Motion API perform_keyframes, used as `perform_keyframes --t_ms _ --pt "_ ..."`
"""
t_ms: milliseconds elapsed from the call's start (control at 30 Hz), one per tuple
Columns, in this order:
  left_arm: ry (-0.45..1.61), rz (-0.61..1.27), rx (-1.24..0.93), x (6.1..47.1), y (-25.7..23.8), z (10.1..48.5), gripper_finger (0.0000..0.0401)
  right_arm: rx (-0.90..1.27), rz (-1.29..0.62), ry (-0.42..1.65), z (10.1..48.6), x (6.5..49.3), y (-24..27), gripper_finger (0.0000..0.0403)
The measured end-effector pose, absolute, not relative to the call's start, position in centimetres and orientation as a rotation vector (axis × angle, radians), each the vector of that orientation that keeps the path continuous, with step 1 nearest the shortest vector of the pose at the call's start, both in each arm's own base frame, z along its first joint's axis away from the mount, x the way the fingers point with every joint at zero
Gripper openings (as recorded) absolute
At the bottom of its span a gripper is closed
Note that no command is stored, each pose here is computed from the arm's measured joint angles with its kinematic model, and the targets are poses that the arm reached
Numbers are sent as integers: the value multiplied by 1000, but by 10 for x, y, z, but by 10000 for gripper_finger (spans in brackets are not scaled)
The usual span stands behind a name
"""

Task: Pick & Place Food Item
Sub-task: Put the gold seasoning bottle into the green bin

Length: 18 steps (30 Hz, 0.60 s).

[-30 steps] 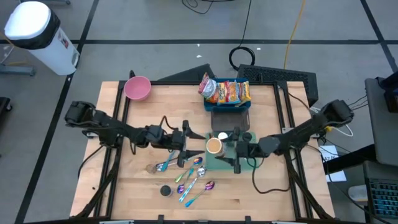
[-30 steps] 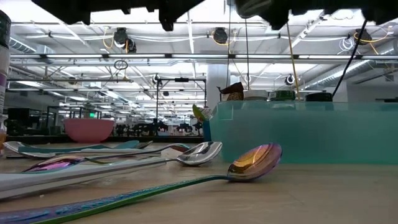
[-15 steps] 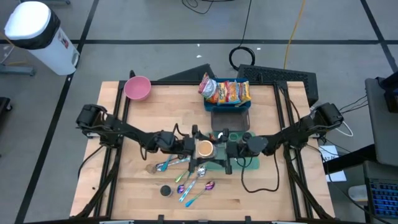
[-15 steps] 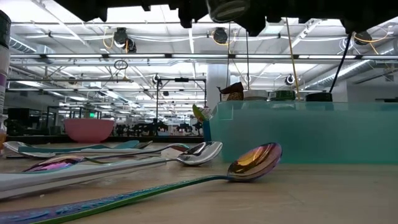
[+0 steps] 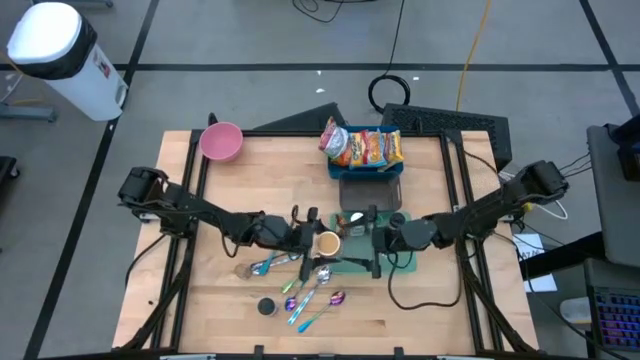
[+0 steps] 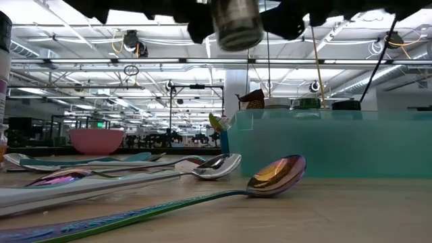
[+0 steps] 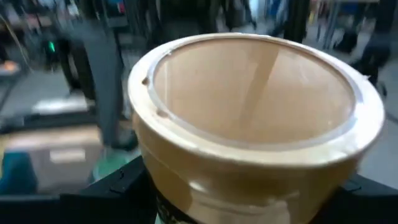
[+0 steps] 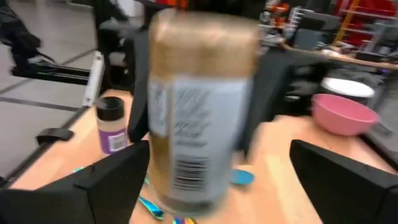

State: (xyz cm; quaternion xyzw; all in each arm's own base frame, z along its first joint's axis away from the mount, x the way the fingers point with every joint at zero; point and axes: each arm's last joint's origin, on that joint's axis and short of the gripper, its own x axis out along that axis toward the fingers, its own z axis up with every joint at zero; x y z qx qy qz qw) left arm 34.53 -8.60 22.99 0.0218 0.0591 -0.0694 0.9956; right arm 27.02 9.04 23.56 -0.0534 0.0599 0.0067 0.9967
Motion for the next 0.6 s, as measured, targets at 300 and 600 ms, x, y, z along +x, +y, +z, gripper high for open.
perform_keyframes --t_ms 300,600 --pt "306 -44 55 339 -85 215 275 -81 -64 22 254 255 106 376" --pt "333 -25 52 341 -87 221 275 -24 -94 46 242 281 103 376"
